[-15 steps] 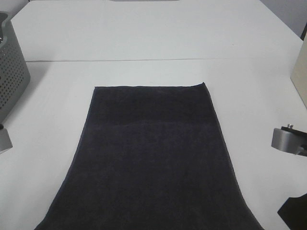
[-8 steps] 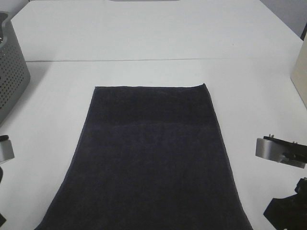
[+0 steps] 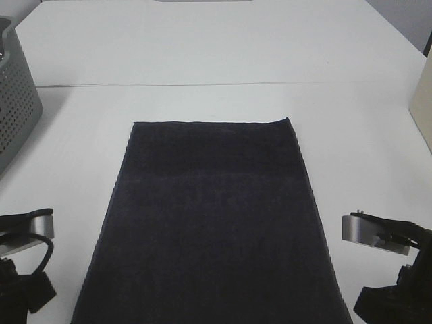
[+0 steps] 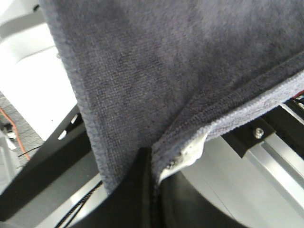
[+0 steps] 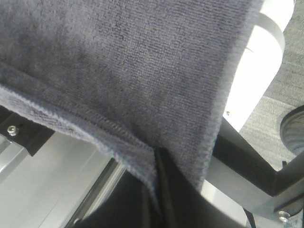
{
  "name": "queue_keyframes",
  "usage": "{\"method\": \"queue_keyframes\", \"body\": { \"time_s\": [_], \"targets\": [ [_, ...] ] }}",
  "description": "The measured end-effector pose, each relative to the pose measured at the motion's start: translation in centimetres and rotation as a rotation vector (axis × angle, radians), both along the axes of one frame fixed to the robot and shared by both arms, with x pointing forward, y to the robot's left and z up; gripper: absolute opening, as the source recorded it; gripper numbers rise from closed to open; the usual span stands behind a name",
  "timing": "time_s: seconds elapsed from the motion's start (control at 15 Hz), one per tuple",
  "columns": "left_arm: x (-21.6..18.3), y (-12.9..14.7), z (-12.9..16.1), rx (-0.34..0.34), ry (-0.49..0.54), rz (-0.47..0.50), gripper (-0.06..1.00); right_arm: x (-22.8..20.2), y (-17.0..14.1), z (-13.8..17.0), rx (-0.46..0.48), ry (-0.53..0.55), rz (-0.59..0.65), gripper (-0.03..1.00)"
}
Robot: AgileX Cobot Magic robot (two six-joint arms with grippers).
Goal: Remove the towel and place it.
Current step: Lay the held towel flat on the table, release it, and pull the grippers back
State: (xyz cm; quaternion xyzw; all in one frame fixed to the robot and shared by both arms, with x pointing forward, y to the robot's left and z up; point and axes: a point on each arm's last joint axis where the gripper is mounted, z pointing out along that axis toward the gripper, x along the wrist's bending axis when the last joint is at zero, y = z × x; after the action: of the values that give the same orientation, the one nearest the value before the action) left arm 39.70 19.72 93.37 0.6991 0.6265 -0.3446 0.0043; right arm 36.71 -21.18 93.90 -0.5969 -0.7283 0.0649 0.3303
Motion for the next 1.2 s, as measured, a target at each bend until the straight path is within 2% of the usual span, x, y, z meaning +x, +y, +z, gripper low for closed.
{"method": "queue_keyframes", "body": {
  "time_s": [0.2,0.6,0.87,1.0,1.07,1.2],
  "targets": [
    [2.2,-0.4,-1.2,0.038,0.034,-0.031,0.00,1.1,0.4,-1.3,-0.006,0.067,0.015,0.01],
    [4.1,-0.6,-4.0,0.094,0.116,-0.075,0.00,3.4,1.2,-4.1,0.002,0.153,0.042,0.01],
    [4.6,-0.7,-5.1,0.101,0.146,-0.098,0.00,3.5,1.4,-5.1,0.005,0.194,0.042,0.01],
    [5.3,-0.8,-5.2,0.100,0.129,-0.113,0.00,3.5,1.4,-5.2,0.005,0.190,0.043,0.01],
    [5.4,-1.0,-5.3,0.101,0.126,-0.134,0.00,3.6,1.4,-5.2,0.005,0.181,0.043,0.01],
    [5.2,-3.0,-5.7,0.123,0.101,-0.268,0.00,3.7,1.2,-5.3,-0.008,0.169,0.064,0.01]
  ]
}}
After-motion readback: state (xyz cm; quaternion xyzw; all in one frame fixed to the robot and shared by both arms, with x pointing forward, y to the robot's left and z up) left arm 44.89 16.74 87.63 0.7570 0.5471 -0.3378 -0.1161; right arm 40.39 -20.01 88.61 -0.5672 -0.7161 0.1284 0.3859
